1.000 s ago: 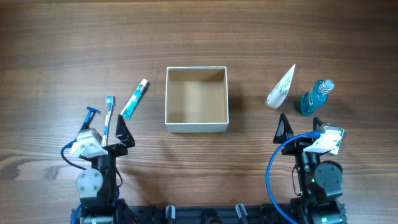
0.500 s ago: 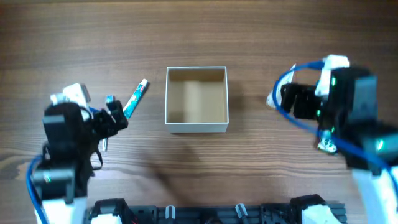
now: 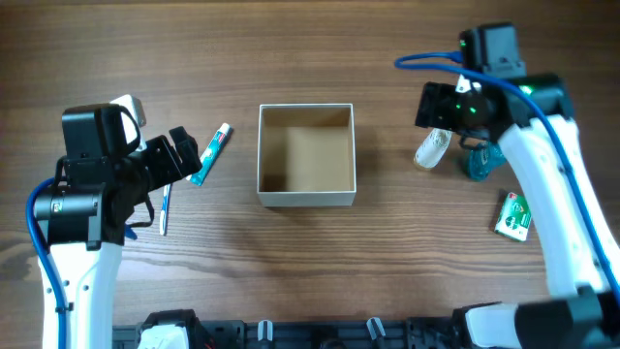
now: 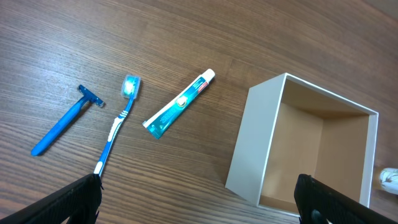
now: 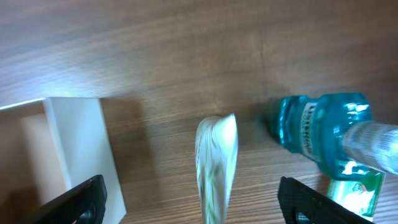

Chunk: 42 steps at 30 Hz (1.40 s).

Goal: Pack container
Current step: 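Reach the right gripper to the white Pantene tube and grasp it, then carry the Pantene tube into the box and release it upright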

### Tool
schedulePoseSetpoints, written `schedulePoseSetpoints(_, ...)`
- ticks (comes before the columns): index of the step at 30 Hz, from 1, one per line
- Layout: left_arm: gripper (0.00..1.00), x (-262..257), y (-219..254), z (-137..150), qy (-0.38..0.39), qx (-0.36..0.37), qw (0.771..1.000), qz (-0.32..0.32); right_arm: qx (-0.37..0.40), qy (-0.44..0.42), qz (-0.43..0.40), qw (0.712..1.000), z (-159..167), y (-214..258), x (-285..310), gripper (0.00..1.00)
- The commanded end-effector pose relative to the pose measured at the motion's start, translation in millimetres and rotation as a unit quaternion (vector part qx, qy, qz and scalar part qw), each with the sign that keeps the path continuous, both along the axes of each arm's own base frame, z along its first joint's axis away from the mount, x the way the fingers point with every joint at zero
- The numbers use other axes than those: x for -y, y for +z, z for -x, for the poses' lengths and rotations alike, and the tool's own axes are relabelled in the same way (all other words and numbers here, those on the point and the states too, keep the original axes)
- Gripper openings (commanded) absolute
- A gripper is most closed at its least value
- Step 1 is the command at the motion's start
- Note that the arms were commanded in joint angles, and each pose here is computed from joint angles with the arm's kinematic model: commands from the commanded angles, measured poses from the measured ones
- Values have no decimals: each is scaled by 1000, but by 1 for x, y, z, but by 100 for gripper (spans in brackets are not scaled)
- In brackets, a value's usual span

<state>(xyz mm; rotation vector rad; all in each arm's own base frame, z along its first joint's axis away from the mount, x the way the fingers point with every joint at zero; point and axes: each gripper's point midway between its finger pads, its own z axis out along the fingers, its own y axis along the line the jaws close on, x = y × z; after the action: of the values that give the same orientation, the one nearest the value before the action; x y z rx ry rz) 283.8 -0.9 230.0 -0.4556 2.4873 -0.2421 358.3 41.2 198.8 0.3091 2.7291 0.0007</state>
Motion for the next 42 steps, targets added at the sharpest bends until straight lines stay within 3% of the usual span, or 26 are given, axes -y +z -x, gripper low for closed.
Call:
schedulePoseSetpoints(1, 100, 5, 6, -2, -7, 8, 1000, 16, -28, -66, -4, 997, -11, -25, 4, 77)
schedulePoseSetpoints(7, 100, 5, 5, -1, -7, 4, 1000, 16, -63, -110, -5, 992, -15, -53, 12, 51)
schedulePoseSetpoints(11, 100, 5, 5, -1, -7, 4, 1000, 16, -71, -121, -3, 990, -14, -56, 21, 18)
schedulePoseSetpoints(12, 100, 5, 5, -1, -7, 4, 1000, 16, -72, -115, -1, 991, -14, -56, 21, 4)
schedulePoseSetpoints(17, 100, 5, 5, -1, -7, 4, 1000, 16, -63, -28, 24, 997, -15, -46, 19, 4)
schedulePoseSetpoints(24, 100, -4, 4, -1, 9, 3, 1000, -5, 63, 103, 21, 993, 9, 104, -38, 4)
schedulePoseSetpoints(27, 100, -9, 4, 0, 15, 1, 1000, -17, 110, 163, -4, 981, 17, 135, -94, 4)
schedulePoseSetpoints(34, 100, -10, 2, 3, 18, -6, 1000, -21, 136, 244, -50, 959, 12, 117, -212, 4)
schedulePoseSetpoints(42, 100, -10, 0, 5, 18, -13, 1000, -20, 47, 231, -24, 972, -26, 13, -250, 4)
